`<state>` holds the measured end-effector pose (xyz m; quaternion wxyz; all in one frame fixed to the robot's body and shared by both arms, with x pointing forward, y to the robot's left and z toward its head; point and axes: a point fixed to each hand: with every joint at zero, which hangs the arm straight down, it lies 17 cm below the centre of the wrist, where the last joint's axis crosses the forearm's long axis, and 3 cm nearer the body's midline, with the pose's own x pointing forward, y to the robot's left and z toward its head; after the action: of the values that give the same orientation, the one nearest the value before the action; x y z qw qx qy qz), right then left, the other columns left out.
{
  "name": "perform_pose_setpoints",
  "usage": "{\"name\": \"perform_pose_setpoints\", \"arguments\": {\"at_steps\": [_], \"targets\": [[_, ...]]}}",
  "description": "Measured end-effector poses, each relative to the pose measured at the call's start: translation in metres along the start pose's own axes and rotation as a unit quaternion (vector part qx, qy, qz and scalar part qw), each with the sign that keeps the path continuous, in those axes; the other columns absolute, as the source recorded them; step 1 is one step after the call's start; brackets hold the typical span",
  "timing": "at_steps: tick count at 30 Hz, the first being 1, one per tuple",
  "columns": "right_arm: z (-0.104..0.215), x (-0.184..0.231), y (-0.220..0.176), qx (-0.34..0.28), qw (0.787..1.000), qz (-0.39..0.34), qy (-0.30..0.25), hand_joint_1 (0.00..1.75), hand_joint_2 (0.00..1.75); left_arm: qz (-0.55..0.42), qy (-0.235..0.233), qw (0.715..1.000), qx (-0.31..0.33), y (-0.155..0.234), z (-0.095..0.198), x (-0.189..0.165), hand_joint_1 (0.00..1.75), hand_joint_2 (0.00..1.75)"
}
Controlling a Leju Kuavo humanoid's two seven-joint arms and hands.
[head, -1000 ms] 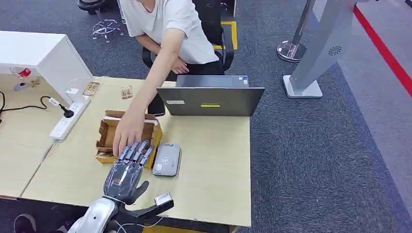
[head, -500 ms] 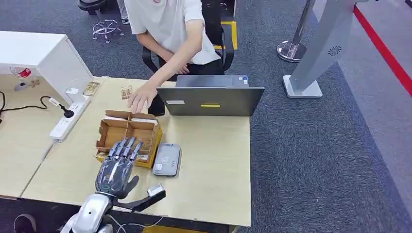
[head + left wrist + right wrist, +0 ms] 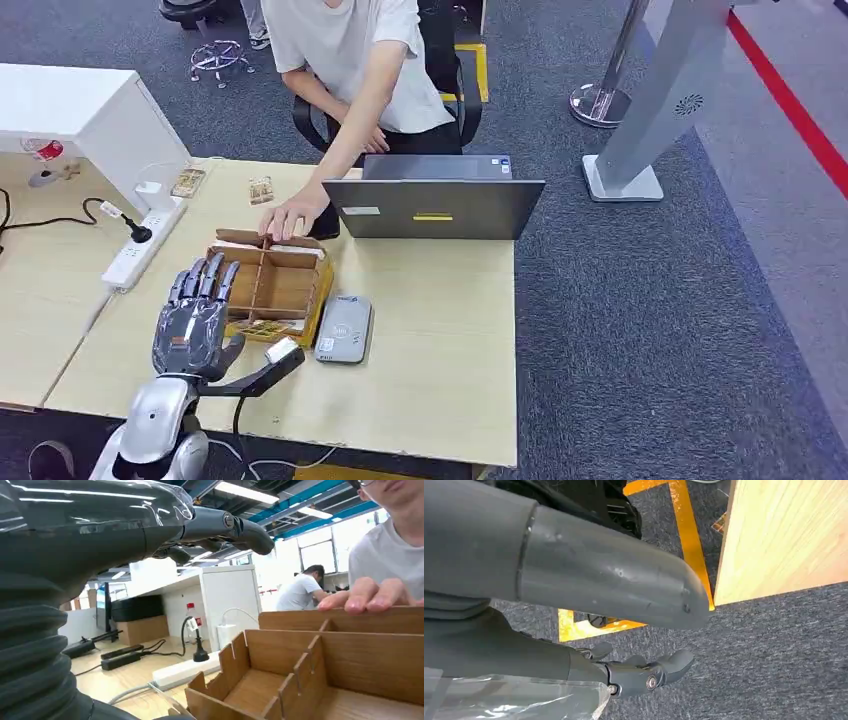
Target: Pass the card to the sensor for recognition and then transmit it.
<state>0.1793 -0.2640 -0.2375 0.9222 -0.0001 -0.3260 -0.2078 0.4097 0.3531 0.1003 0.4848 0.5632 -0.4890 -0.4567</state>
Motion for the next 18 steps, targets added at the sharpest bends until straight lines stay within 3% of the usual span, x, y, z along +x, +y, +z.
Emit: {"name": "perform_pose_setpoints", "arguments": {"at_steps": [18], "targets": [[0.000, 0.000, 0.002, 0.003, 1.000, 0.005, 0.002, 0.00, 0.00, 0.017, 0.001, 1.000, -0.017, -0.014, -0.009, 0.004, 0.00, 1.75]]}}
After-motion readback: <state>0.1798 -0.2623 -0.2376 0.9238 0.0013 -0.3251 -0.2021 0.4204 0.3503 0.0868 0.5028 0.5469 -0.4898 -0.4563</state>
